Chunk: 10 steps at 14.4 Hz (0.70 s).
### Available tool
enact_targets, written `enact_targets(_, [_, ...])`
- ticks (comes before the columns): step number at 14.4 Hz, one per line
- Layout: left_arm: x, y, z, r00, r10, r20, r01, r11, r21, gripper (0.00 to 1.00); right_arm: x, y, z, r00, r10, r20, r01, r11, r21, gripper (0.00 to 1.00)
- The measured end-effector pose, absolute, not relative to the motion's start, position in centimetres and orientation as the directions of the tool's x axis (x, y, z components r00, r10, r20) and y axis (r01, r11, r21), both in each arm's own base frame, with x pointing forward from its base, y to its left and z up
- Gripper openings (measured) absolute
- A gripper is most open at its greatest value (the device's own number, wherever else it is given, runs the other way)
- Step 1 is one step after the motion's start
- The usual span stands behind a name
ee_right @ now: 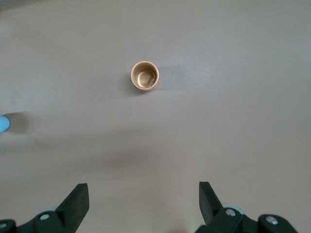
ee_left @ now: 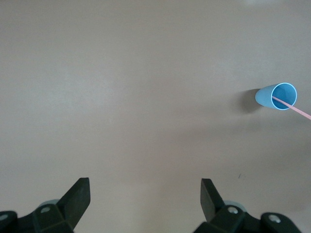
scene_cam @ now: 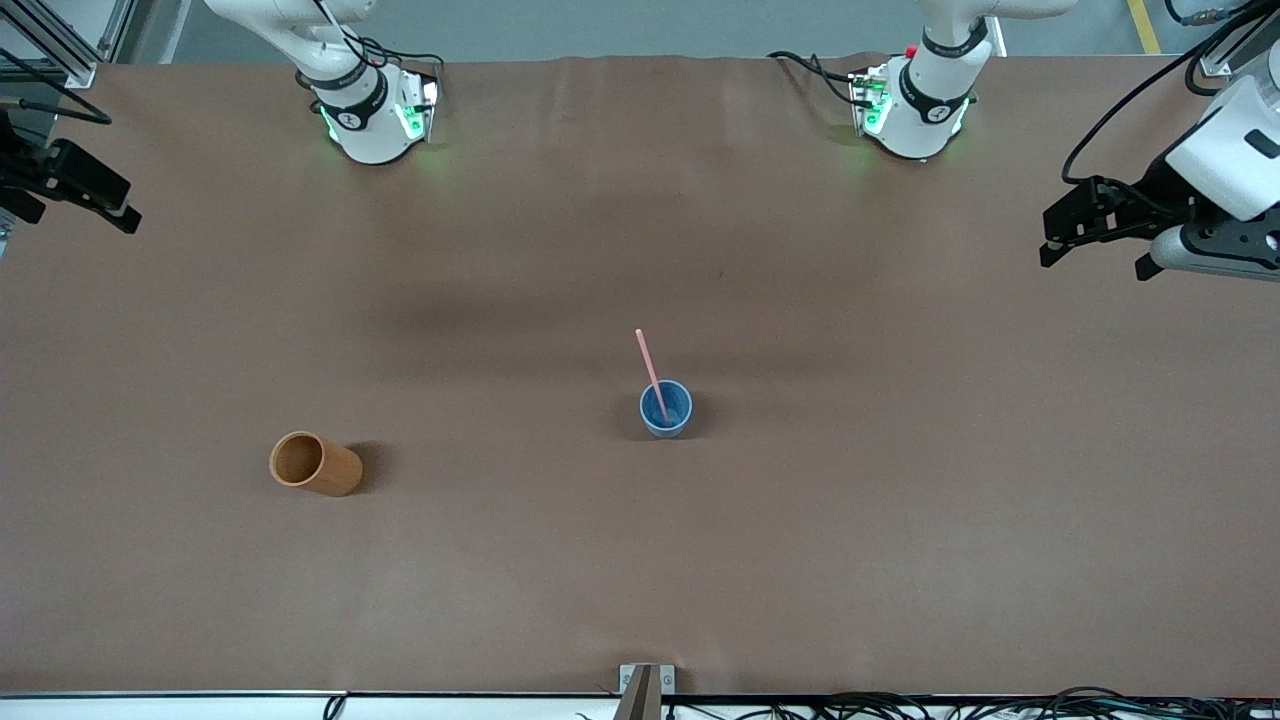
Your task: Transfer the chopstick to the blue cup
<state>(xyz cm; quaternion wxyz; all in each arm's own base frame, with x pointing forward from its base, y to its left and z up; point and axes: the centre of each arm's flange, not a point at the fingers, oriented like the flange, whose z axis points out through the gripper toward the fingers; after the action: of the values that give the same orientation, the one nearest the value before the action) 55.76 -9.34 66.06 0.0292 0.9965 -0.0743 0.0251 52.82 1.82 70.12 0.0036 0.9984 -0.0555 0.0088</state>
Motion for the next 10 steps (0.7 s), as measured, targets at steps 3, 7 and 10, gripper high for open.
enact_targets(3, [55.8,-9.3,66.1,0.988,-0.146,0.054,-0.149,-0.987,0.054,1.00,53.2,1.6,68.3,0.996,-0.089,-0.012,-0.089,-0.996,0.010,1.00])
enact_targets(7, [55.8,-9.3,66.1,0.988,-0.146,0.054,-0.149,-0.987,0.054,1.00,54.1,1.4,68.3,0.998,-0.032,0.051,-0.033,-0.999,0.006,1.00])
enact_targets(10, [55.8,-9.3,66.1,0.988,-0.146,0.054,-0.149,-0.987,0.054,1.00,54.4,1.1,68.5,0.997,-0.007,0.074,-0.008,-1.000,0.006,1.00])
